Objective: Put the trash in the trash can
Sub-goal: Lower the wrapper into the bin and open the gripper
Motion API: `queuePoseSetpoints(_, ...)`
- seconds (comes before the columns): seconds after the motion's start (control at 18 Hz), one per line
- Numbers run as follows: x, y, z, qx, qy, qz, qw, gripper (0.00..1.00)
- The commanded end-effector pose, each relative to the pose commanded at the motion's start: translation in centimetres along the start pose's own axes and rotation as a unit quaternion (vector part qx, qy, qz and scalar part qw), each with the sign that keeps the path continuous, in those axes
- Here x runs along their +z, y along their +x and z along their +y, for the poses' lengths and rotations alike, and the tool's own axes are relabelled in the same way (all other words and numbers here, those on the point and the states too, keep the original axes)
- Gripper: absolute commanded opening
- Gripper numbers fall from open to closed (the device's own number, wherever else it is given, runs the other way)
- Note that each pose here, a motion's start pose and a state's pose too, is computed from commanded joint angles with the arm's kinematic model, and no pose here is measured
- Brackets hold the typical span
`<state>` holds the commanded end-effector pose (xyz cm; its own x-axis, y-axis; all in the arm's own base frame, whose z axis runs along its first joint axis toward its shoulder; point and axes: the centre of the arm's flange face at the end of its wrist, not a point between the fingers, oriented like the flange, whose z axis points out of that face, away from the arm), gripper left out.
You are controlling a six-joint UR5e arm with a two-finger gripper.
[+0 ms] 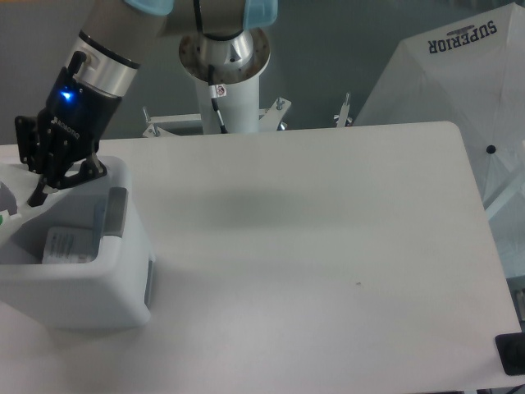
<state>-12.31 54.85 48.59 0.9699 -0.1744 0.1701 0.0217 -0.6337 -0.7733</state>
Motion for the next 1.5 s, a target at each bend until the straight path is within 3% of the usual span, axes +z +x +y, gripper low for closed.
queuePoseSetpoints(1.5, 2.6, 0.5, 2.9, -0.02, -0.038, 0.007, 0.999, 0.19)
